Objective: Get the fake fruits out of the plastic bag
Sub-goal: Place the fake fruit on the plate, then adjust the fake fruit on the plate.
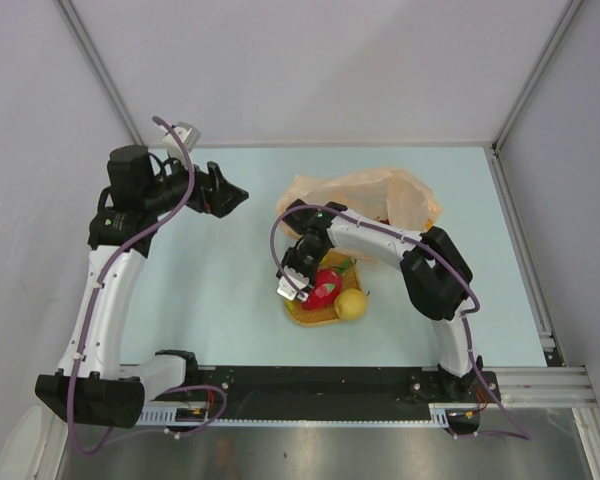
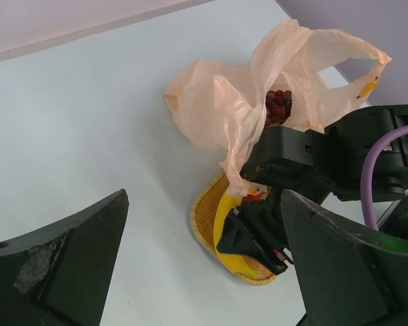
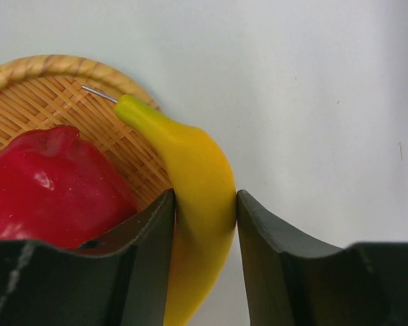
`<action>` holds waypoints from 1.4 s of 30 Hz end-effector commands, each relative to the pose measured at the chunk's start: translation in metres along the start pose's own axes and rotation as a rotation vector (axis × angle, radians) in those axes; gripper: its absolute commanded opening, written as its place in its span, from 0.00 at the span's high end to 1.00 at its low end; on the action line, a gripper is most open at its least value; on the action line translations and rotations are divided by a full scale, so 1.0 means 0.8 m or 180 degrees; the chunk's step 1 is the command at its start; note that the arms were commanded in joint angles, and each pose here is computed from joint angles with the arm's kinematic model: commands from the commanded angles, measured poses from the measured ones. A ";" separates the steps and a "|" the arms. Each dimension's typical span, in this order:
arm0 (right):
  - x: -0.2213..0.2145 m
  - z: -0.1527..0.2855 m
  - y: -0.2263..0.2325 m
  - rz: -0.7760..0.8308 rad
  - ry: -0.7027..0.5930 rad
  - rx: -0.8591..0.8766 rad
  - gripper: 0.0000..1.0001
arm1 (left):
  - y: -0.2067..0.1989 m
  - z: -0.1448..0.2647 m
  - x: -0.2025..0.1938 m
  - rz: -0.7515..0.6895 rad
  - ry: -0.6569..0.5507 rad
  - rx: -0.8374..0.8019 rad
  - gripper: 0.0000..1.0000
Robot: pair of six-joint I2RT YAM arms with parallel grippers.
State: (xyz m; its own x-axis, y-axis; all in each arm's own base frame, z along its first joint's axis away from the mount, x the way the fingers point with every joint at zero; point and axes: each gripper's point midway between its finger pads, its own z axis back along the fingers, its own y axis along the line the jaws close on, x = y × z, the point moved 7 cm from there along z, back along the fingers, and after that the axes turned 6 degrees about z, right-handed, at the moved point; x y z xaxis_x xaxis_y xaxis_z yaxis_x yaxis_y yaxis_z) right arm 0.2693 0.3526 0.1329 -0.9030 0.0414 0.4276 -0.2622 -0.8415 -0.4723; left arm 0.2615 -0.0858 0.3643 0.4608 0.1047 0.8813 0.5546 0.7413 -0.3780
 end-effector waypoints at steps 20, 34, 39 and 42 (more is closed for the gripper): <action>0.035 0.090 -0.096 0.1705 -0.0066 -0.1222 0.29 | 0.050 0.011 -0.038 0.0724 0.0063 0.0930 0.10; 0.135 0.265 -0.175 -0.1054 -0.0050 -0.4268 0.00 | 0.058 -0.041 -0.220 0.1738 0.1298 0.0323 1.00; 0.139 0.309 -0.141 -0.1976 0.0087 -0.4639 0.00 | 0.053 -0.054 -0.243 0.1408 0.1627 0.0348 1.00; 0.122 0.309 -0.095 -0.2924 0.0050 -0.4441 0.00 | 0.047 -0.061 -0.249 0.1312 0.1748 0.0290 1.00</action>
State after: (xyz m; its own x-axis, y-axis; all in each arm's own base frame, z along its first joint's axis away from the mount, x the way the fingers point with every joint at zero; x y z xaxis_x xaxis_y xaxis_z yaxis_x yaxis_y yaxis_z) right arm 0.2808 0.3344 0.4049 -0.6387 0.2132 0.7393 -0.6462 0.3730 -0.6658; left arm 0.2174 -0.1030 0.1572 0.9341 0.1376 0.3294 0.1113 0.7645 -0.6350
